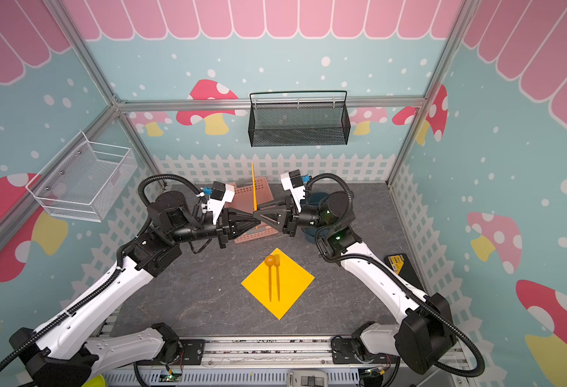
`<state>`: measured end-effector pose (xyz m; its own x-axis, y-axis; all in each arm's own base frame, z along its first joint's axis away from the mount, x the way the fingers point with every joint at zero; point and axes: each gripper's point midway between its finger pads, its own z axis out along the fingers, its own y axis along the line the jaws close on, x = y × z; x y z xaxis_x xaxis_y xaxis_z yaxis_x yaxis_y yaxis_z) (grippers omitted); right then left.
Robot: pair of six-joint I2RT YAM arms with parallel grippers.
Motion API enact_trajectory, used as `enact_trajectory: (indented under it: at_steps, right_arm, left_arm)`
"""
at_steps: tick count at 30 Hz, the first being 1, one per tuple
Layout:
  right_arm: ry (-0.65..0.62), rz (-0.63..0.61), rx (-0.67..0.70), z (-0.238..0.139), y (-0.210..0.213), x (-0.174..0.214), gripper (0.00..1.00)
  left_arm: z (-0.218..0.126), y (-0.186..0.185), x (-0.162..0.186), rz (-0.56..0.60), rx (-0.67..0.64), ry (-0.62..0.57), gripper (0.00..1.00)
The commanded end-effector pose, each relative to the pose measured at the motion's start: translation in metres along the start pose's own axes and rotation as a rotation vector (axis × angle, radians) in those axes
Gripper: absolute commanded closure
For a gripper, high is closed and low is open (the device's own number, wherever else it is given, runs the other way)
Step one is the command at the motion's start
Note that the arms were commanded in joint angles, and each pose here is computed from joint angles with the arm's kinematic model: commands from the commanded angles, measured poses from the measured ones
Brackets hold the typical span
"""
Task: Place the utensils on the paper napkin and roll it up
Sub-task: 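Close the left gripper on the knife blade above the right gripper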
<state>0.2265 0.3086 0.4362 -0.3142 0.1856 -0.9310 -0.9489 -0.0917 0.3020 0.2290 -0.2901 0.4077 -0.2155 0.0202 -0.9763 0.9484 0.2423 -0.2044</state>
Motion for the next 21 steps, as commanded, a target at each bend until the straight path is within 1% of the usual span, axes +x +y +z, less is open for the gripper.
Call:
enact_trajectory:
  at_steps: [1, 4, 11, 13, 17, 21]
  right_arm:
    - [0.024, 0.000, -0.020, 0.002, 0.001, 0.010, 0.77]
    - [0.026, 0.002, -0.015, 0.003, -0.002, 0.011, 0.78]
    - [0.023, -0.003, -0.002, 0.002, -0.004, 0.011, 0.91]
    - [0.020, -0.009, -0.004, 0.003, -0.003, 0.009, 0.95]
    - [0.023, -0.024, 0.006, 0.002, -0.003, 0.008, 1.00]
    - [0.034, -0.029, 0.017, 0.002, -0.005, 0.011, 1.00]
  left_arm:
    - [-0.006, -0.007, -0.013, 0.044, -0.002, -0.021, 0.92]
    - [-0.005, -0.005, -0.011, 0.035, -0.008, -0.017, 0.92]
    - [-0.007, -0.006, -0.012, 0.034, -0.013, -0.021, 0.90]
    - [-0.007, -0.006, -0.012, 0.030, -0.014, -0.021, 0.86]
    - [-0.010, -0.011, -0.015, 0.034, -0.002, -0.029, 0.71]
    - [-0.014, -0.017, -0.021, 0.041, 0.013, -0.044, 0.67]
